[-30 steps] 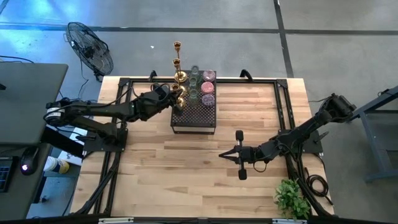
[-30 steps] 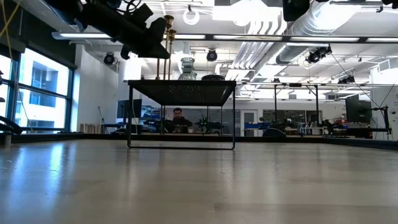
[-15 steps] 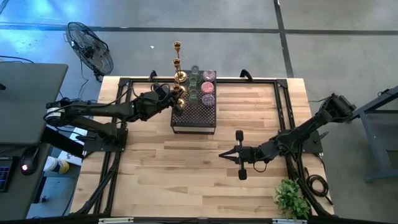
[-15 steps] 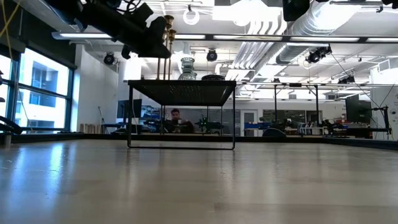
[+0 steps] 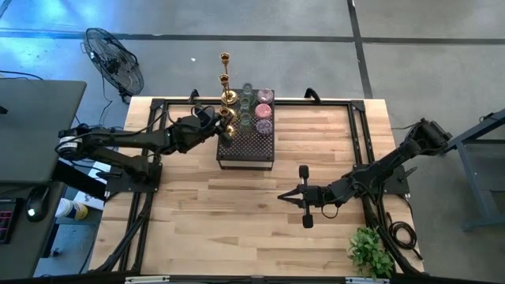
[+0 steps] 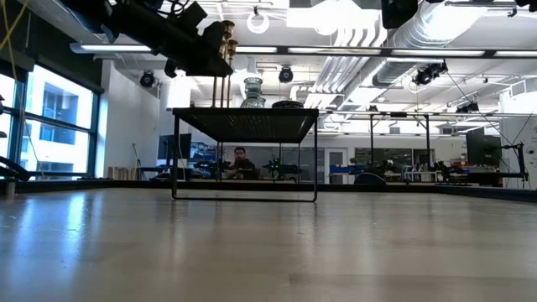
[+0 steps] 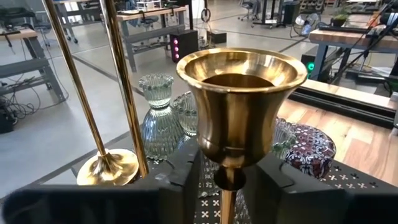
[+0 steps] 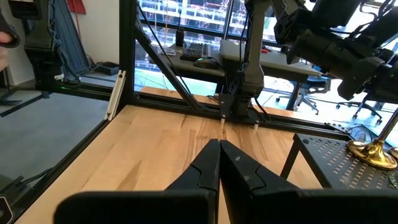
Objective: Pick & Place candle stick holders
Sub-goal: Put the gold candle holder on the shelf, then return to Home Position
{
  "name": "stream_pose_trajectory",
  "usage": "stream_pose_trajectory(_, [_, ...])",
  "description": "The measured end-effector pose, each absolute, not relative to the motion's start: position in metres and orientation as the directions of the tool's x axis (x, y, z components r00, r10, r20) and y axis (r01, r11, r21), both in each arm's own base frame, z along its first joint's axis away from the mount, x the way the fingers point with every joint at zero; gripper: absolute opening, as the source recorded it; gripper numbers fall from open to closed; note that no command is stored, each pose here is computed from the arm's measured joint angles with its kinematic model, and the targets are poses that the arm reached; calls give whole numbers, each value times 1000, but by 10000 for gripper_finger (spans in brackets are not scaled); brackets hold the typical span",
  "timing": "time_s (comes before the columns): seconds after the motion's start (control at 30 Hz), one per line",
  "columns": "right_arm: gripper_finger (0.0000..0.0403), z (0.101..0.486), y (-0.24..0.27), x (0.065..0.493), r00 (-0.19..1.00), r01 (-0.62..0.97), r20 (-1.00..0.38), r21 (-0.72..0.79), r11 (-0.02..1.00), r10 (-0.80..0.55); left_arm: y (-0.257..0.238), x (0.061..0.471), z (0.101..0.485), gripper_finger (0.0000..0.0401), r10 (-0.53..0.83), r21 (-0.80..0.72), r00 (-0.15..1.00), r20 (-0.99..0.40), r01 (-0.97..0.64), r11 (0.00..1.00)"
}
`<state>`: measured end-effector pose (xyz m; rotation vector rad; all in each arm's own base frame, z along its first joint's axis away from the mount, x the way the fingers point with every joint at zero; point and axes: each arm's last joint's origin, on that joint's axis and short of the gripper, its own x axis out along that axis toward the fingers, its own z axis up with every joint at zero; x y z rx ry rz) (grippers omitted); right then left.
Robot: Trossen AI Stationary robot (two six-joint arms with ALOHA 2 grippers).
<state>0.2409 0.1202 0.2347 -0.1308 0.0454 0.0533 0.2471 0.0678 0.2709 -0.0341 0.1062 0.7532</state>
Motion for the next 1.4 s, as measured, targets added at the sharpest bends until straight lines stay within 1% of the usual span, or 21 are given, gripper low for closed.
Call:
stream_pose_trajectory(0.13, [1, 235, 120, 241, 998, -56, -49, -129, 990, 50, 68, 247, 271, 137, 680, 10, 725, -111, -683, 730])
stream_pose_trajectory(0.27, [1, 235, 120, 241, 998, -56, -49, -129, 990, 50, 66, 243, 273, 177, 644, 13, 754, -128, -648, 761])
stream_pose_trajectory(0.37, [1, 235, 120, 241, 998, -56, -49, -129, 990, 51, 60, 236, 276, 192, 622, 24, 769, -150, -626, 779])
stream_pose_trajectory(0.47, [1, 235, 120, 241, 997, -57, -50, -130, 990, 50, 51, 225, 281, 192, 602, 73, 777, -184, -600, 797])
stream_pose_trajectory(0.57, [2, 234, 120, 241, 997, -57, -55, -132, 990, 50, 38, 213, 283, 177, 566, 119, 792, -228, -554, 824])
stream_pose_trajectory(0.67, [1, 234, 120, 241, 998, -45, -58, -134, 990, 37, 25, 202, 283, 145, 516, 148, 808, -284, -495, 856])
stream_pose_trajectory(0.77, [2, 228, 118, 239, 995, -26, -103, -175, 984, 8, 12, 194, 281, 97, 464, 162, 822, -329, -435, 886])
stream_pose_trajectory(0.83, [1, 220, 113, 234, 990, -45, -139, -204, 978, 16, 5, 191, 276, 59, 428, 161, 834, -349, -397, 904])
stream_pose_trajectory(0.9, [1, 217, 102, 226, 989, -63, -145, -202, 977, 34, 1, 188, 270, 20, 384, 147, 853, -355, -354, 924])
stream_pose_trajectory(0.93, [1, 216, 94, 221, 989, -67, -140, -194, 979, 40, 1, 186, 266, 11, 363, 138, 861, -356, -336, 932])
stream_pose_trajectory(1.07, [0, 214, 57, 198, 993, -81, -93, -140, 987, 68, 5, 180, 251, 15, 346, 114, 879, -328, -327, 938])
stream_pose_trajectory(1.2, [0, 211, 22, 173, 997, -50, -62, -119, 992, 43, 14, 169, 246, 3, 304, 79, 903, -305, -294, 953])
stream_pose_trajectory(1.4, [0, 205, -14, 138, 996, -47, 71, -117, 992, 56, 28, 145, 243, 1, 306, 33, 922, -237, -307, 951])
